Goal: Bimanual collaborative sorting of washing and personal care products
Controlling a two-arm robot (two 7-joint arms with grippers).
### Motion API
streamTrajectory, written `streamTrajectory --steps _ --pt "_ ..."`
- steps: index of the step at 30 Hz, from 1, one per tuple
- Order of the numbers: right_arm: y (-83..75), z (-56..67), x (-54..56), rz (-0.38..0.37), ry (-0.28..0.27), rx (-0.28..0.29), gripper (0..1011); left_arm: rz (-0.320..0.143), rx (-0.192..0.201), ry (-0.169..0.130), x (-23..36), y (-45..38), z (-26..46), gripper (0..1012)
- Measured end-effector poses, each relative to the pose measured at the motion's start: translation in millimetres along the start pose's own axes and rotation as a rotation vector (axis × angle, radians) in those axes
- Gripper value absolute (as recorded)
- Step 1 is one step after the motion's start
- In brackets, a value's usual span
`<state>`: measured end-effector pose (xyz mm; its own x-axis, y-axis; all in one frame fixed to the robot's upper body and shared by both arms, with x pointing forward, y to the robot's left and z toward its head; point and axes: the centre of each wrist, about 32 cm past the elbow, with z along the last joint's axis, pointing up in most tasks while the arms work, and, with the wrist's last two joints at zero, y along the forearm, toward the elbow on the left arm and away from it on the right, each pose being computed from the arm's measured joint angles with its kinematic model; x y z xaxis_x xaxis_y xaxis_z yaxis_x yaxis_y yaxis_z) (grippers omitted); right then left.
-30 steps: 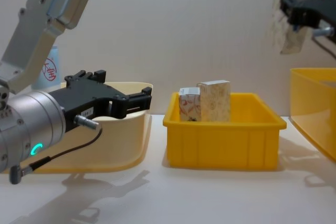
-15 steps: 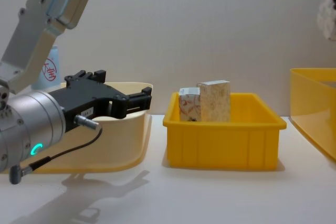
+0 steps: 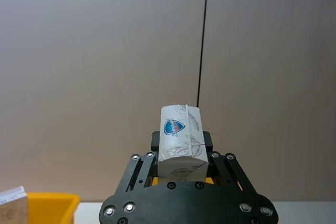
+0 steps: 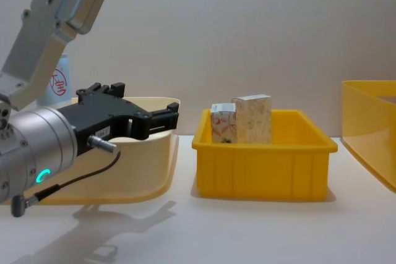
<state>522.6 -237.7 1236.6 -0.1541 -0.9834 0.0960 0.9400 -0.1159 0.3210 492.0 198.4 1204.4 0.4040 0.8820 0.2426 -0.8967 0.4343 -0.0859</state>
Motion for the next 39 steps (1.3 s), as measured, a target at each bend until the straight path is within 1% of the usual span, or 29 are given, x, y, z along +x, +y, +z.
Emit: streamTrajectory --steps 11,15,16,19,20,27,32,38,39 --pt "-3.4 -0.8 2.4 -0.027 -0.012 -0.103 403 0.0 0.0 0.0 0.0 0.0 0.0 1000" --pt "-2.7 -2.0 1.5 -0.025 -0.012 -0.143 403 0.0 0.0 0.0 0.0 0.0 0.0 999" --pt "-2.3 -3.0 1.2 -0.023 -0.011 -0.162 403 0.0 0.0 0.0 0.0 0.0 0.0 999" --pt "-1.6 -4.2 0.4 -0.019 -0.01 -0.185 403 0.0 0.0 0.0 0.0 0.0 0.0 1000" --pt "-1.0 -5.2 -0.4 -0.016 -0.008 -0.202 403 0.0 0.0 0.0 0.0 0.0 0.0 1000" --pt "1.2 -9.6 -3.9 -0.006 -0.003 -0.256 403 0.0 0.0 0.0 0.0 0.0 0.0 1000" --pt "2.1 -11.8 -5.8 0.0 -0.001 -0.279 403 0.0 0.0 0.0 0.0 0.0 0.0 1000" --pt "2.9 -13.5 -7.4 0.004 0.0 -0.299 493 0.0 0.0 0.0 0.0 0.0 0.0 1000" --pt "3.0 -13.6 -7.6 0.005 0.0 -0.301 543 0.0 0.0 0.0 0.0 0.0 0.0 1000"
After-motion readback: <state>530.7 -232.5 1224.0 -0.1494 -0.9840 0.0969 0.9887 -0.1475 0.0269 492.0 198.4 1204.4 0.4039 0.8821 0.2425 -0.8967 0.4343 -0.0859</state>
